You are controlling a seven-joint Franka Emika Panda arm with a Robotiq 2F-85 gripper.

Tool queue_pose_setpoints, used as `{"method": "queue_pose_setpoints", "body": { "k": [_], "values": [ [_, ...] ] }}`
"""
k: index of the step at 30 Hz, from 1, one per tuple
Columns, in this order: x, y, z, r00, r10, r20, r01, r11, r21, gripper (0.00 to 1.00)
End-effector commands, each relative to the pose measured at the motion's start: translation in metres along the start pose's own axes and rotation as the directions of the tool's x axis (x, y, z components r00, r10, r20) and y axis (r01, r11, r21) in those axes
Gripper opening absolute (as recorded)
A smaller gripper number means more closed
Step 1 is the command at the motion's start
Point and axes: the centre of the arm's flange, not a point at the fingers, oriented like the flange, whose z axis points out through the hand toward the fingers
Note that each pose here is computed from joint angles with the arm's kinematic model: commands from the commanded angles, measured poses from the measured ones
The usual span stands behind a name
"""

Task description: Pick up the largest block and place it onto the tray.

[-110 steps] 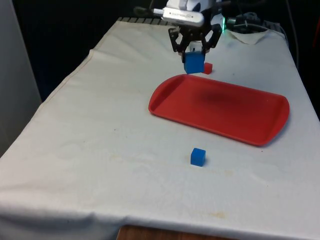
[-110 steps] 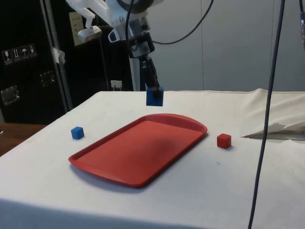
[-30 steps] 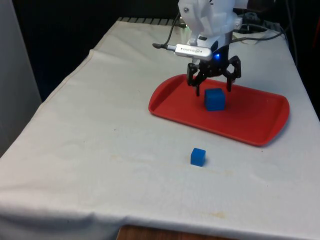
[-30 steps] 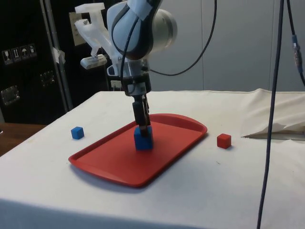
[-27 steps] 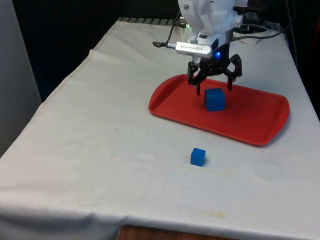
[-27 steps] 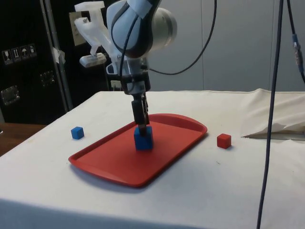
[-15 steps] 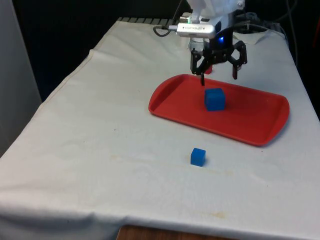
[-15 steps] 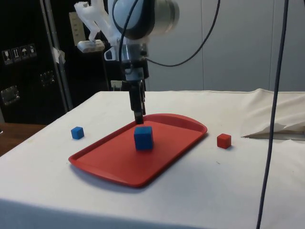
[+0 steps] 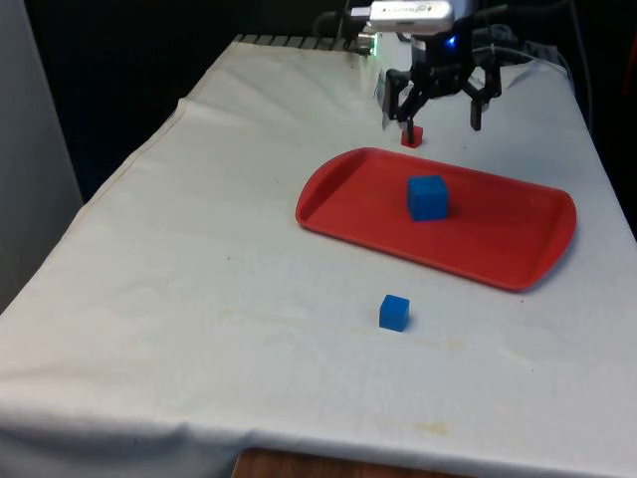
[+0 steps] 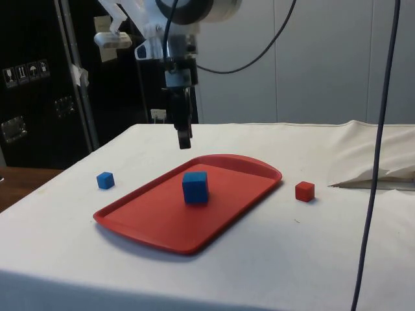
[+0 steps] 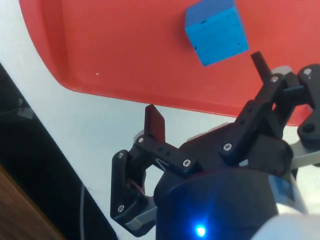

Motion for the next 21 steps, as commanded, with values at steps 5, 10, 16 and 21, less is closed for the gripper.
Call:
{"method": "queue_pose_setpoints", "body": {
  "k": [5,10,16,21],
  "values": [
    [0.002,-0.002,-0.009,0.9997,-0.022,0.009,0.022,0.9995,-0.022,1.0],
    [0.003,-0.004,-0.016,0.9988,-0.047,0.013,0.047,0.9983,-0.035,1.0],
    [0.005,-0.004,-0.025,0.9973,-0.071,0.016,0.072,0.9962,-0.049,1.0],
    [0.007,-0.005,-0.032,0.9955,-0.093,0.02,0.094,0.9938,-0.06,1.0]
  ]
}}
